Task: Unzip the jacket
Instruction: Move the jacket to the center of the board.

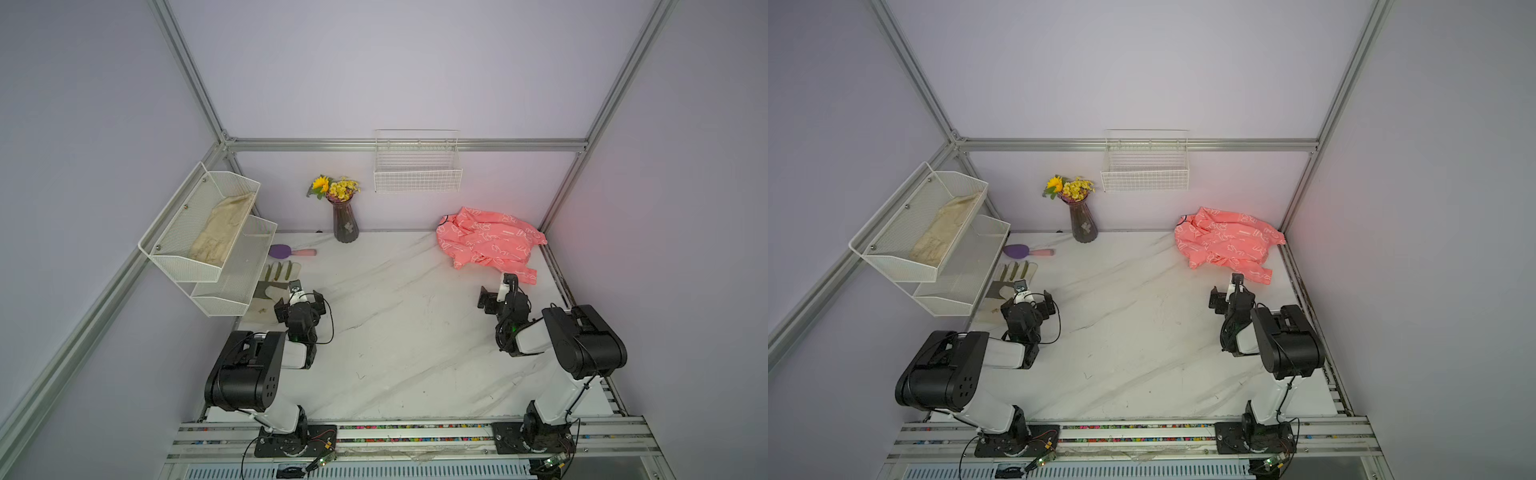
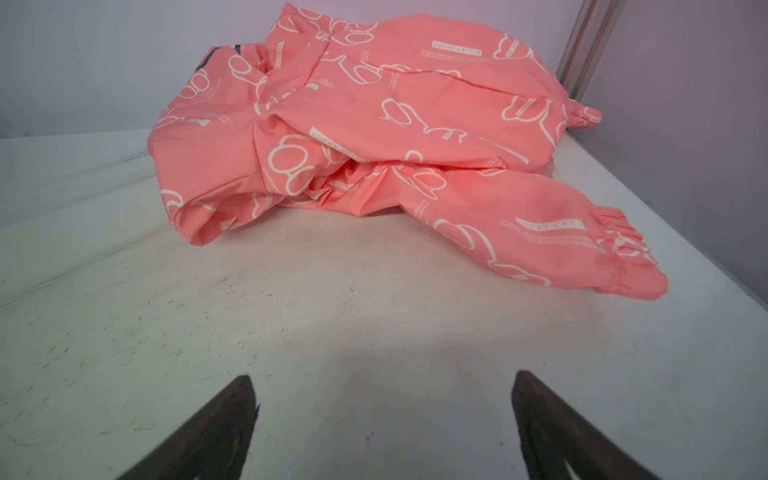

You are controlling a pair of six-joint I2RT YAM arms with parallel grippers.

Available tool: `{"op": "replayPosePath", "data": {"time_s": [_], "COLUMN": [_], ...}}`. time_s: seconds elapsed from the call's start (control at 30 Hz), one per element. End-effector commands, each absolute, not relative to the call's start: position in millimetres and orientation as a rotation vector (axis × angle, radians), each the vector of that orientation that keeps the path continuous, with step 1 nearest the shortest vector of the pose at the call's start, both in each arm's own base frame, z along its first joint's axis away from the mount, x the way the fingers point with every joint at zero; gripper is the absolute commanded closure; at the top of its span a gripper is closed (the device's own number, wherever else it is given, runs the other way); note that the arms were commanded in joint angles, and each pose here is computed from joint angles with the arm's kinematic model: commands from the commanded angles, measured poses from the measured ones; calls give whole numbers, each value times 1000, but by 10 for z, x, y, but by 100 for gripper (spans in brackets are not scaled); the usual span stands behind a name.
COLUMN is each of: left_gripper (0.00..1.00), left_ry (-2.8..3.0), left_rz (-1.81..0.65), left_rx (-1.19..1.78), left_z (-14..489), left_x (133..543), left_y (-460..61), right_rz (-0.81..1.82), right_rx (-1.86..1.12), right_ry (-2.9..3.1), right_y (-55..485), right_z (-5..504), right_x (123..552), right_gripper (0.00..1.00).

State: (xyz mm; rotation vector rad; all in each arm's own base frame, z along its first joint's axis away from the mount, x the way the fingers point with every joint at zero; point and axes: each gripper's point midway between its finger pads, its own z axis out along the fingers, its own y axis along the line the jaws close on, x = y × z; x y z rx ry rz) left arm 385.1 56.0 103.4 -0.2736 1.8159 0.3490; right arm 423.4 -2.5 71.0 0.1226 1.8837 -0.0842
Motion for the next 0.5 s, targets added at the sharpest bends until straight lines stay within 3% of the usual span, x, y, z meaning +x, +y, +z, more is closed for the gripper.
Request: {"op": "replayPosePath", "data": {"time_s": [0.0, 0.47], "left_gripper": [0, 0], "left_ry": [1768, 1771], "left_rz": [336, 336], "left_rx": [-261, -257], "left_z": [1178, 1172], "left_x": [3927, 3934], "left_y": [525, 522], "right_rz": [-84, -69], "right_rx": [126, 138], "right_ry": [1855, 1861], "right_y": [-35, -45], "right_z": [784, 769], "right_x": [4267, 4277], "right_gripper": [3, 3]}}
